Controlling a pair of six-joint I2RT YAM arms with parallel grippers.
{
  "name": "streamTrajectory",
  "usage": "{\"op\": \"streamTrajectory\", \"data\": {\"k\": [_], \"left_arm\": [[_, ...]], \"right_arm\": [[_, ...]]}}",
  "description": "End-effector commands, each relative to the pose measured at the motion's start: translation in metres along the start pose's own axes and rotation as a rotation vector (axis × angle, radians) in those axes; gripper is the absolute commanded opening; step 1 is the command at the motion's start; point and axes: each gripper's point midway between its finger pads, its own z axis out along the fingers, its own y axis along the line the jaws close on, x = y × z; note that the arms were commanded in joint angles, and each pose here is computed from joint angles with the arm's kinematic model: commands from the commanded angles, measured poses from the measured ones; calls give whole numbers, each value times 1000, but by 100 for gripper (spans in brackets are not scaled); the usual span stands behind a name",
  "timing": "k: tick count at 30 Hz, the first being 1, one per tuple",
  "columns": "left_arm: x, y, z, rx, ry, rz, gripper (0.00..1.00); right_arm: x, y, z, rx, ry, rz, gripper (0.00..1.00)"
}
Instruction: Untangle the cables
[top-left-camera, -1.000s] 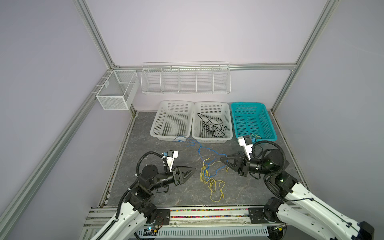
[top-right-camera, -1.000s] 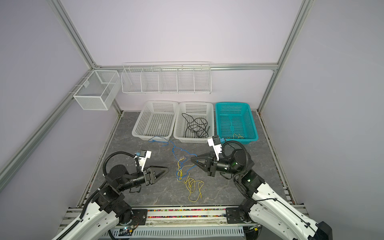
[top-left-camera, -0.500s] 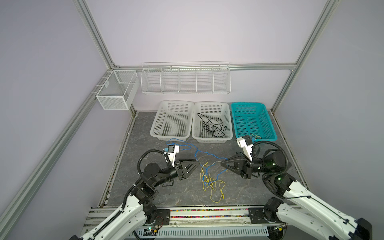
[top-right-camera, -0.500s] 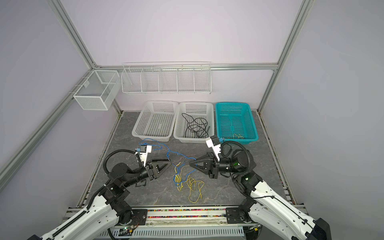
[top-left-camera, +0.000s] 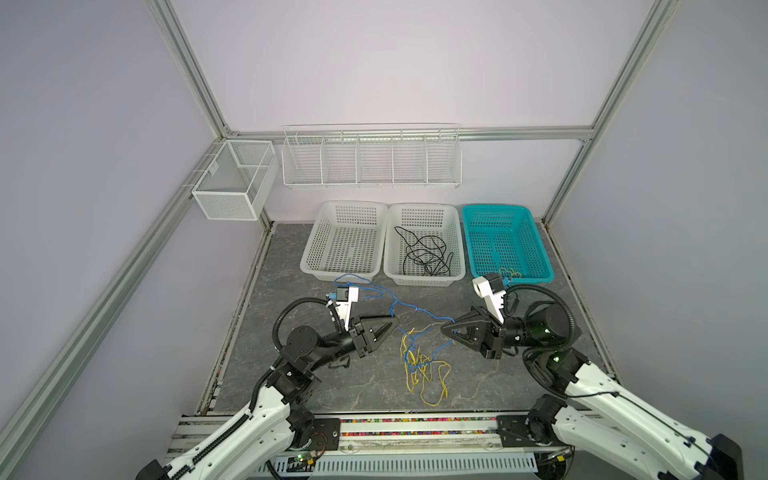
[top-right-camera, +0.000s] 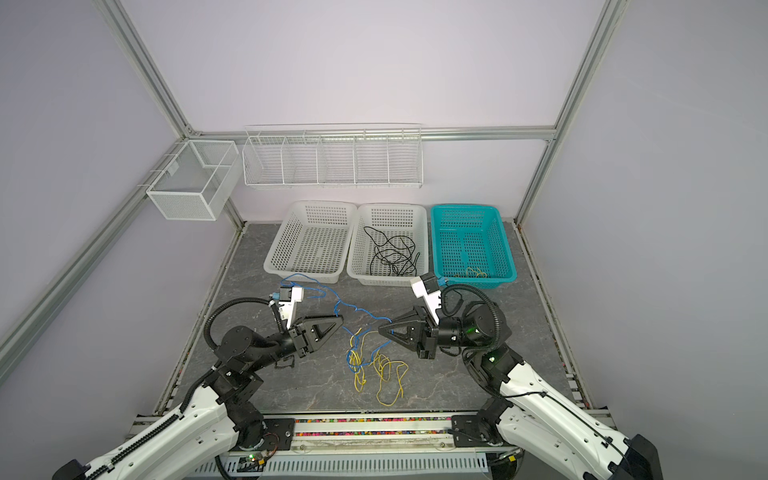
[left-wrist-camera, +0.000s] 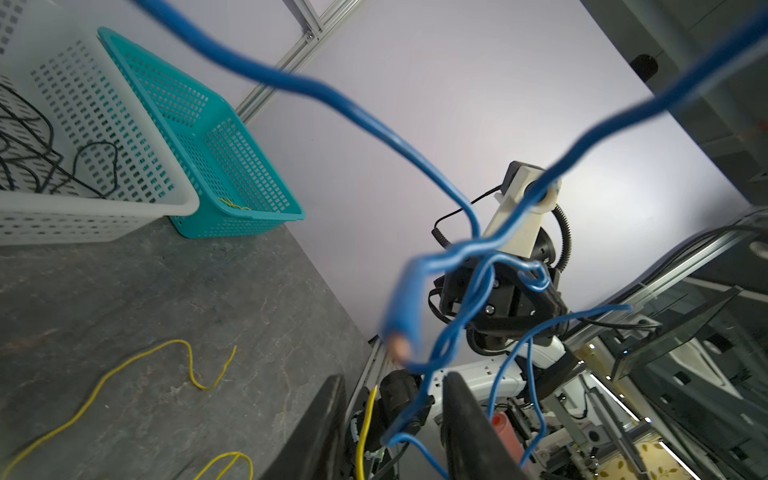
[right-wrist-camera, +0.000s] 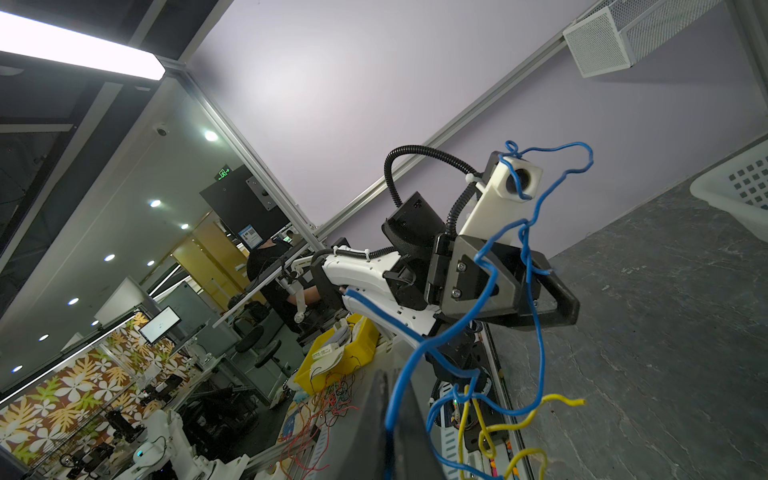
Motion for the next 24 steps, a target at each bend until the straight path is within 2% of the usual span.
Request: {"op": "streamTrajectory", "data": {"k": [1, 6, 8, 10, 12, 15, 18, 24], "left_arm": [[3, -7, -1, 40, 6, -5, 28], [2, -4, -5, 36, -25, -20, 6], [4, -3, -6, 29, -16, -19, 0], [11, 1, -8, 7, 10, -24, 0], [20, 12, -12, -65, 53, -33, 0], [32, 29, -22, -178, 100, -39, 0], [40, 41, -32, -305, 169, -29, 0], [52, 54, -41, -493, 374, -18, 0]], "right_arm": [[-2, 1, -2, 0, -37, -14, 6], [-2, -4, -3, 26, -46, -13, 6], [-3, -16, -8, 112, -64, -10, 6], [-5, -32, -20, 262, -89, -24, 6], [-5, -38, -31, 351, -108, -51, 6], [0, -36, -40, 384, -93, -86, 6], [10, -47, -45, 453, -42, -67, 6], [34, -65, -42, 517, 151, -22, 6]]}}
